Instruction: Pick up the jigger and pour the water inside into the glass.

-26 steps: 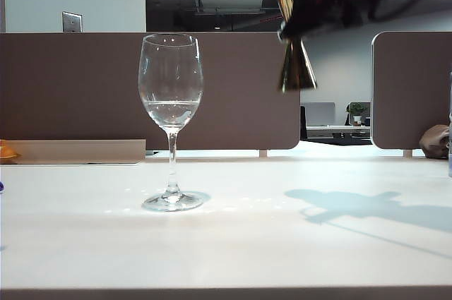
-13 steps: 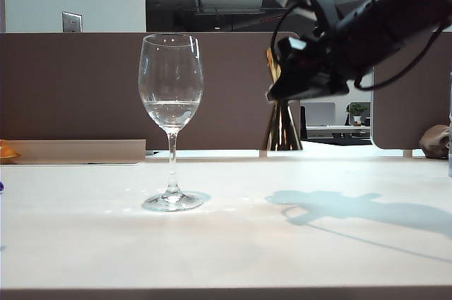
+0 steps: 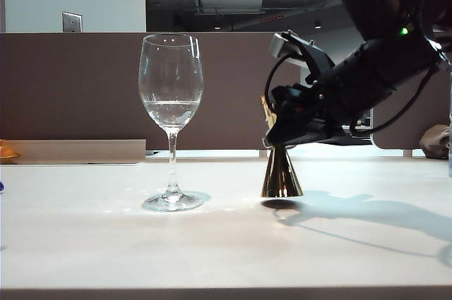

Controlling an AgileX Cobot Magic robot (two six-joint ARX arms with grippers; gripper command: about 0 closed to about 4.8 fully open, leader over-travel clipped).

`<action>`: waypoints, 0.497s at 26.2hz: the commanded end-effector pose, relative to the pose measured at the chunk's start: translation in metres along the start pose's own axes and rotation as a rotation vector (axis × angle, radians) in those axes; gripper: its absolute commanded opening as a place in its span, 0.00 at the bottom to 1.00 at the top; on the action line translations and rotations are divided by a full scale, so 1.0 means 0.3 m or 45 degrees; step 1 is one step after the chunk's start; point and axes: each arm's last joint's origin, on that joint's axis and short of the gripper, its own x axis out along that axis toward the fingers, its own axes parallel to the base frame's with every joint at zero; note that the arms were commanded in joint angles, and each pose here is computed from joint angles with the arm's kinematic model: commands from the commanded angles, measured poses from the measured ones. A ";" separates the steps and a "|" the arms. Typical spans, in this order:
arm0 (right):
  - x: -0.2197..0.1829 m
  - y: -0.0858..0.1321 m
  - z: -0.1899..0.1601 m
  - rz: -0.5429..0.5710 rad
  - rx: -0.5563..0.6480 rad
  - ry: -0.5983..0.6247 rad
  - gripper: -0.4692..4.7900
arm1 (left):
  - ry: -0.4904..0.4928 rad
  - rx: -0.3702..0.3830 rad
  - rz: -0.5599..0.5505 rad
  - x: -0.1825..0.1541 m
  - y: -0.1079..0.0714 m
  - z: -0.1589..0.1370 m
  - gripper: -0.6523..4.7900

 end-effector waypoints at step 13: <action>0.031 -0.005 -0.055 0.010 0.008 0.012 0.25 | 0.000 0.010 -0.007 0.000 0.000 -0.001 0.11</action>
